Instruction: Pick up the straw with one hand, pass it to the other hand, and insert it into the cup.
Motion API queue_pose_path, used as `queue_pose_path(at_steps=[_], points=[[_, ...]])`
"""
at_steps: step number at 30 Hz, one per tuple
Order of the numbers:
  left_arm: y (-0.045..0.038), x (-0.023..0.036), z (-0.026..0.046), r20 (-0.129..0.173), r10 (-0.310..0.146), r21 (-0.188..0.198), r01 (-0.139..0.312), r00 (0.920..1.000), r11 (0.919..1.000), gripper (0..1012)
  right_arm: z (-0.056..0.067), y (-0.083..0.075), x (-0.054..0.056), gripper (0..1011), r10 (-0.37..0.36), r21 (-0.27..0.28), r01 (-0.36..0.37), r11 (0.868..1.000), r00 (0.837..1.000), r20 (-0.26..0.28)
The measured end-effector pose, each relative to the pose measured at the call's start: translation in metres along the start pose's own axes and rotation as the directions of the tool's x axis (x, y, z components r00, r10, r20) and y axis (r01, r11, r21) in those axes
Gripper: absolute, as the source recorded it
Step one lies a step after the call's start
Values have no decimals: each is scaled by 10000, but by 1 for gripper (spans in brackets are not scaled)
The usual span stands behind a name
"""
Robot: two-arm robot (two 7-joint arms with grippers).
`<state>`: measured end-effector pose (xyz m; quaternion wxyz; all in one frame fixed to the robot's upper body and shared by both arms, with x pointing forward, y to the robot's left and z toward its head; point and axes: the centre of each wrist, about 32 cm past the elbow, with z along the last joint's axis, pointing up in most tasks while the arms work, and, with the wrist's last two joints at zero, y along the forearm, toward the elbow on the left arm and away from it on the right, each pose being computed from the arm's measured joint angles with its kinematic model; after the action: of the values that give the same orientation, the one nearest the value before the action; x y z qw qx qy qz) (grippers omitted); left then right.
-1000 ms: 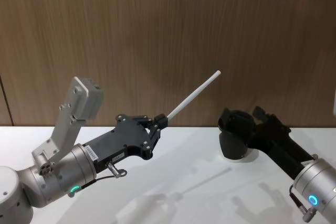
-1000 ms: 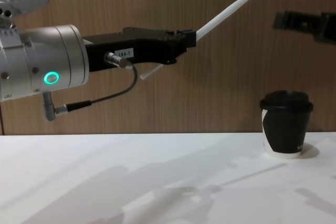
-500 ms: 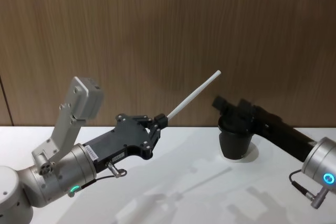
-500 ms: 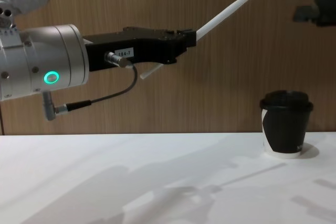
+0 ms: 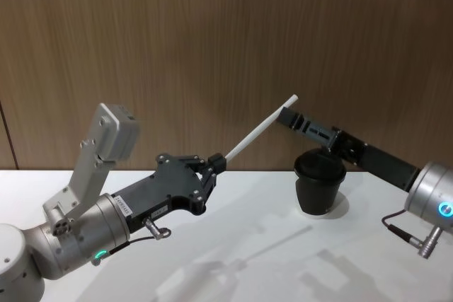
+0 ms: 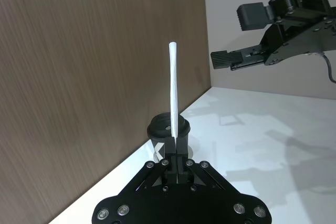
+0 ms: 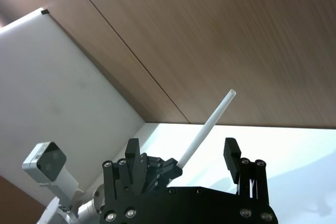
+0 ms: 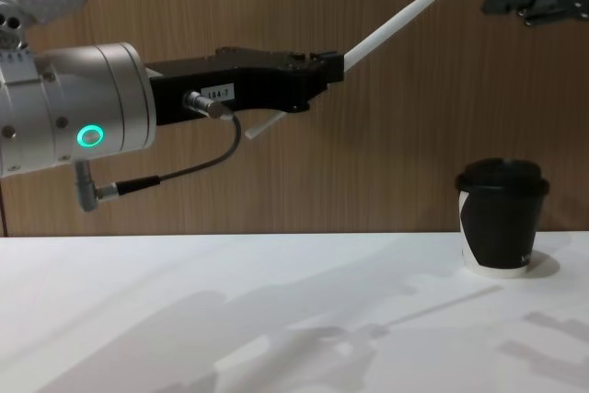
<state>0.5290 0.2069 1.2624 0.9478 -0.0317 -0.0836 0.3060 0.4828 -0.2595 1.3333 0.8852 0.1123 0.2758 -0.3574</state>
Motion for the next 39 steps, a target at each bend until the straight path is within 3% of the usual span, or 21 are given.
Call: queue_pose_path(at_steps=[18,39], points=[[0,0,0,-1,0,-1,0,10000,10000,13,34,223,57,1001,-526,-403,495,9980,9955,-782],[0,0,0,-1,0,0,0,10000,10000,12,13,486,150,1001,-681,-562,634,9964,9940,-861]])
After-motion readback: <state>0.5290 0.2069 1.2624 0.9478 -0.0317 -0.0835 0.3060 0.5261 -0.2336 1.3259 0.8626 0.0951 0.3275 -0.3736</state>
